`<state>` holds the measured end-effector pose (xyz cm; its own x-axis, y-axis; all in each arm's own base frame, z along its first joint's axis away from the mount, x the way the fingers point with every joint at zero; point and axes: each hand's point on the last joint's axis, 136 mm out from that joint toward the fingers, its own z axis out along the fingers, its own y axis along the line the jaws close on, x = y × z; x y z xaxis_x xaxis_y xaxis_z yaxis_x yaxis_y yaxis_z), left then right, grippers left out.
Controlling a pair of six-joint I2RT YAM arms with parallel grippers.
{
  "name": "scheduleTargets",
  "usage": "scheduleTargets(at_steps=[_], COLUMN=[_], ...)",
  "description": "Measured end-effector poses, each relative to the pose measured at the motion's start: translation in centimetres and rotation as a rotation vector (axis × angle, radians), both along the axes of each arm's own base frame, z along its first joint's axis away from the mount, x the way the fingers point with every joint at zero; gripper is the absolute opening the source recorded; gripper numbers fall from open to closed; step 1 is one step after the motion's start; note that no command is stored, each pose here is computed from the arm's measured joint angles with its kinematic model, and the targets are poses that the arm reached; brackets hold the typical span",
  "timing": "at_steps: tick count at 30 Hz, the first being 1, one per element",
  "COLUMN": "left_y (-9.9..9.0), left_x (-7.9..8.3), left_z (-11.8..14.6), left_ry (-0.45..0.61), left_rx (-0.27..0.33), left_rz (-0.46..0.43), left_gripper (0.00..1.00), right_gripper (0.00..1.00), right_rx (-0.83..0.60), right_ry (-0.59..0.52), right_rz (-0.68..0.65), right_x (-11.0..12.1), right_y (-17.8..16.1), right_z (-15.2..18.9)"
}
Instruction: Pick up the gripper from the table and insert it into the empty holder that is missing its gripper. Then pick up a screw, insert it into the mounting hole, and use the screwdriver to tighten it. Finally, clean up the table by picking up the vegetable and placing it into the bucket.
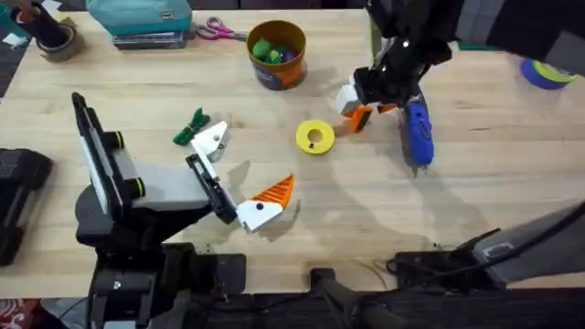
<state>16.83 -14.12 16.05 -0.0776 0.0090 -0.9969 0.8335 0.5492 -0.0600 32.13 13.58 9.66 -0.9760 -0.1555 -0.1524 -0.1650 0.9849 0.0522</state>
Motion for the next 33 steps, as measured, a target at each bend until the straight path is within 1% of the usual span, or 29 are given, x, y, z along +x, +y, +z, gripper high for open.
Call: scheduleTargets(at_steps=[1,4,6,9,12,14,15,16,28,33], left_y=[0.0,0.0,0.0,0.0,0.0,0.0,0.0,0.0,0.0,0.0], left_x=[0.0,0.0,0.0,0.0,0.0,0.0,0.0,0.0,0.0,0.0], left_z=[0.0,0.0,0.0,0.0,0.0,0.0,0.0,0.0,0.0,0.0], left_ry=[0.0,0.0,0.0,0.0,0.0,0.0,0.0,0.0,0.0,0.0], left_rx=[0.0,0.0,0.0,0.0,0.0,0.0,0.0,0.0,0.0,0.0], left_rz=[0.0,0.0,0.0,0.0,0.0,0.0,0.0,0.0,0.0,0.0], left_gripper=[0.986,0.986,0.985,0.986,0.985,0.986,0.986,0.986,0.986,0.986], right_gripper=[0.68,0.558,0.5,0.489,0.435,0.325,0.248,0.024,0.009,0.009], right_rx=[0.0,0.004,0.004,0.001,-0.005,-0.011,-0.011,-0.012,-0.013,-0.007], right_ry=[0.0,0.003,0.01,0.016,0.03,0.043,0.043,0.037,0.042,0.026], right_rz=[0.0,0.001,0.001,0.001,0.002,0.001,0.002,-0.001,-0.002,-0.002], right_x=[0.0,-0.1,-0.2,-0.2,-0.3,-0.3,-0.3,-0.2,-0.2,0.1], right_y=[0.0,0.1,0.1,0.0,0.0,0.0,0.0,0.0,0.0,0.1], right_z=[0.0,0.0,0.0,-0.2,-0.8,-1.2,-1.2,-1.2,-1.1,0.2])
